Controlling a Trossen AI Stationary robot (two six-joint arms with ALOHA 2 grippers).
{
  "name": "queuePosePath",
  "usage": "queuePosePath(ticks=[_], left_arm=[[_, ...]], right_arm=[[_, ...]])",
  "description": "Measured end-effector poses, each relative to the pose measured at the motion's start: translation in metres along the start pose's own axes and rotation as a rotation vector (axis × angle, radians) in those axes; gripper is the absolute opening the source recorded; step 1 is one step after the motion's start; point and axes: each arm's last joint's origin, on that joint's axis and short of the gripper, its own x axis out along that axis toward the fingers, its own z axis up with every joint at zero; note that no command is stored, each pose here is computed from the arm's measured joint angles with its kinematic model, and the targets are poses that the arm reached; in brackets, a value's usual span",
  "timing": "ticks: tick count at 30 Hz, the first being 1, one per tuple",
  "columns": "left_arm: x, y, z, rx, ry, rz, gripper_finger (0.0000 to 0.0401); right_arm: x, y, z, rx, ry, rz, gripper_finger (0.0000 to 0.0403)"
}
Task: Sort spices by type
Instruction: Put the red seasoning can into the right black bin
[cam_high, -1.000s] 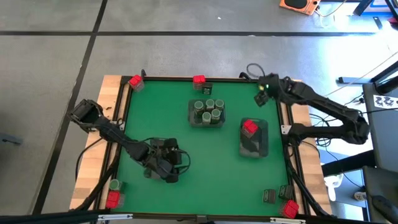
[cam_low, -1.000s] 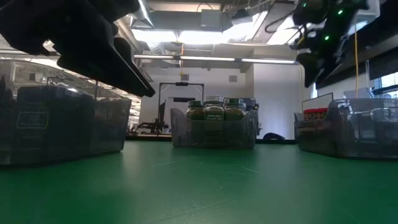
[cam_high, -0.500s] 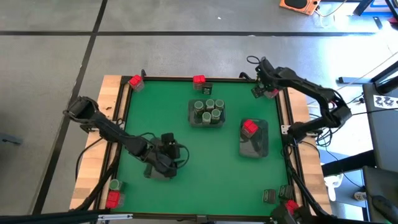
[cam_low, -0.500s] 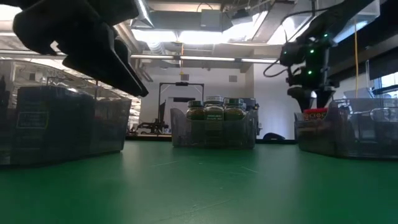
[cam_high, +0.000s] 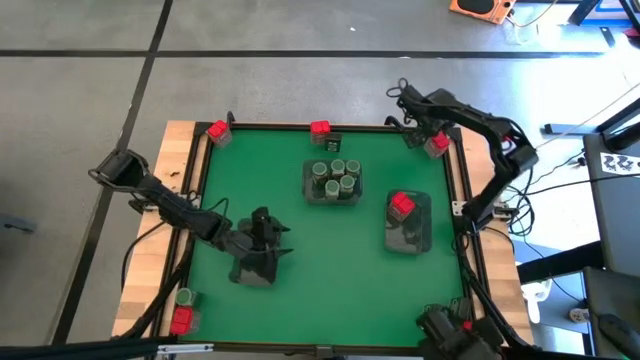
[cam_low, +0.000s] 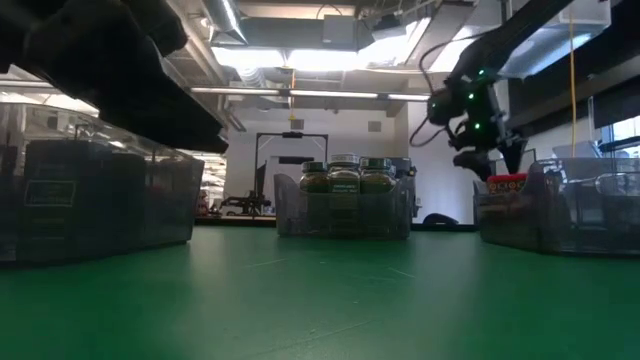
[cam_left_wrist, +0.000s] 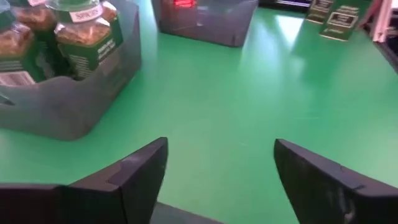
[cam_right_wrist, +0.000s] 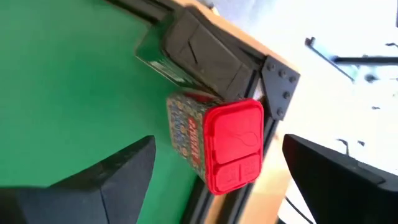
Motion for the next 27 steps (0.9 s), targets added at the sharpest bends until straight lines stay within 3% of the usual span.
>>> queuePosePath(ticks=[14, 27], left_arm=[[-0.004, -0.008, -0.001, 0.027, -0.004, -0.061, 0.029], [-0.004, -0.008, -0.001, 0.027, -0.004, -0.061, 0.029]], right_arm=[[0.036, 0.018, 0.012, -0.037, 0.131, -0.14, 0.0349], [0.052, 0.02, 0.014, -0.065, 0.19, -0.141, 0.0297]])
